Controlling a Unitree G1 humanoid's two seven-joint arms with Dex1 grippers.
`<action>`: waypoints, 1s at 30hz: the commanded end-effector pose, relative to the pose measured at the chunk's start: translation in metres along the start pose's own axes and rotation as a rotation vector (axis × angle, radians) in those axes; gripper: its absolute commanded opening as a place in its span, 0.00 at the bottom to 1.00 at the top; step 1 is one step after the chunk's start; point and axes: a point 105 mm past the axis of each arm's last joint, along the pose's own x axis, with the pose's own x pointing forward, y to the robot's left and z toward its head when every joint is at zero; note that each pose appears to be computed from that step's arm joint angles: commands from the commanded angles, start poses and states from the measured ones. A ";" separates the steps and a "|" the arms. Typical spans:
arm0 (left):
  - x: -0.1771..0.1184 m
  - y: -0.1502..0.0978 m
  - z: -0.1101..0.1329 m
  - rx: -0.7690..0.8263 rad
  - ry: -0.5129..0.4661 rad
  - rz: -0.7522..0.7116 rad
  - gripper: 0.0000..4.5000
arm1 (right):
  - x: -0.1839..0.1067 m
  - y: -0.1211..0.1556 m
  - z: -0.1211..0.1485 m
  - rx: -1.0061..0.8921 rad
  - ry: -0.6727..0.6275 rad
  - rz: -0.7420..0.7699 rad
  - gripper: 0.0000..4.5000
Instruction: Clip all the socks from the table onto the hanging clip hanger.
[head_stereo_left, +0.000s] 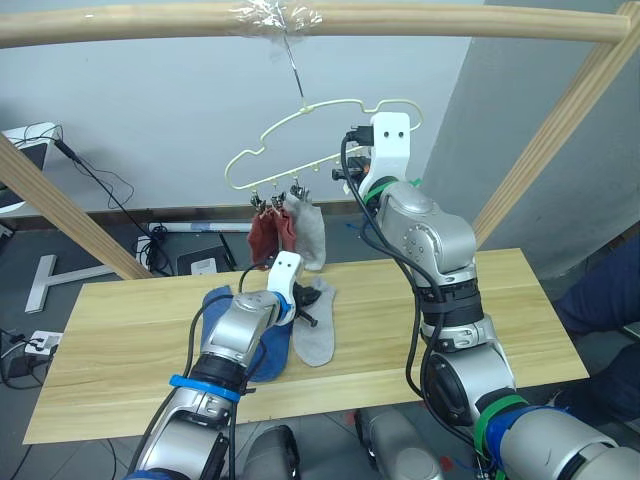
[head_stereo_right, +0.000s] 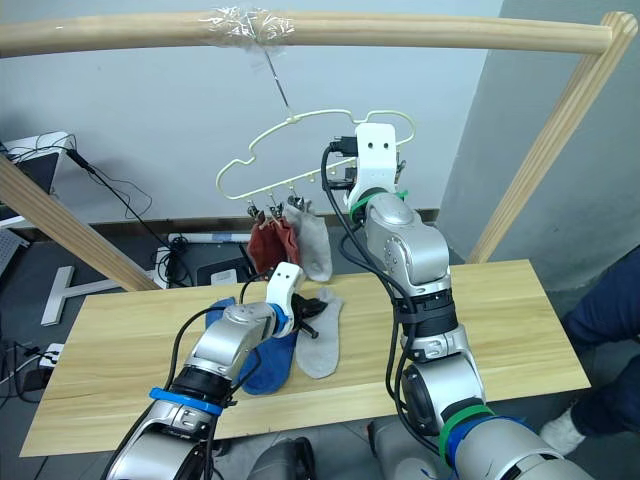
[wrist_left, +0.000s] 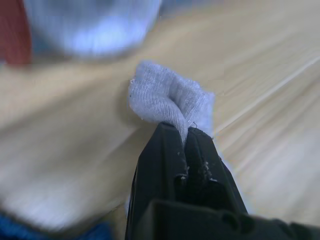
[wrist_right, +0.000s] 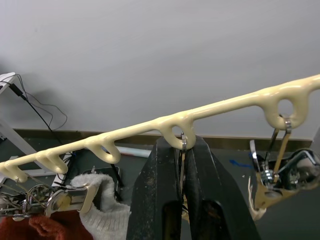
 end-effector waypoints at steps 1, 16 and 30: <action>-0.011 -0.004 0.039 0.015 -0.144 -0.043 0.01 | -0.008 0.013 0.030 0.016 -0.094 0.055 0.00; -0.021 -0.025 0.103 0.098 -0.331 -0.127 0.01 | -0.008 0.018 0.031 0.061 -0.069 0.080 0.00; -0.020 -0.026 0.129 0.128 -0.399 -0.127 0.01 | -0.008 0.017 0.029 0.068 -0.061 0.078 0.00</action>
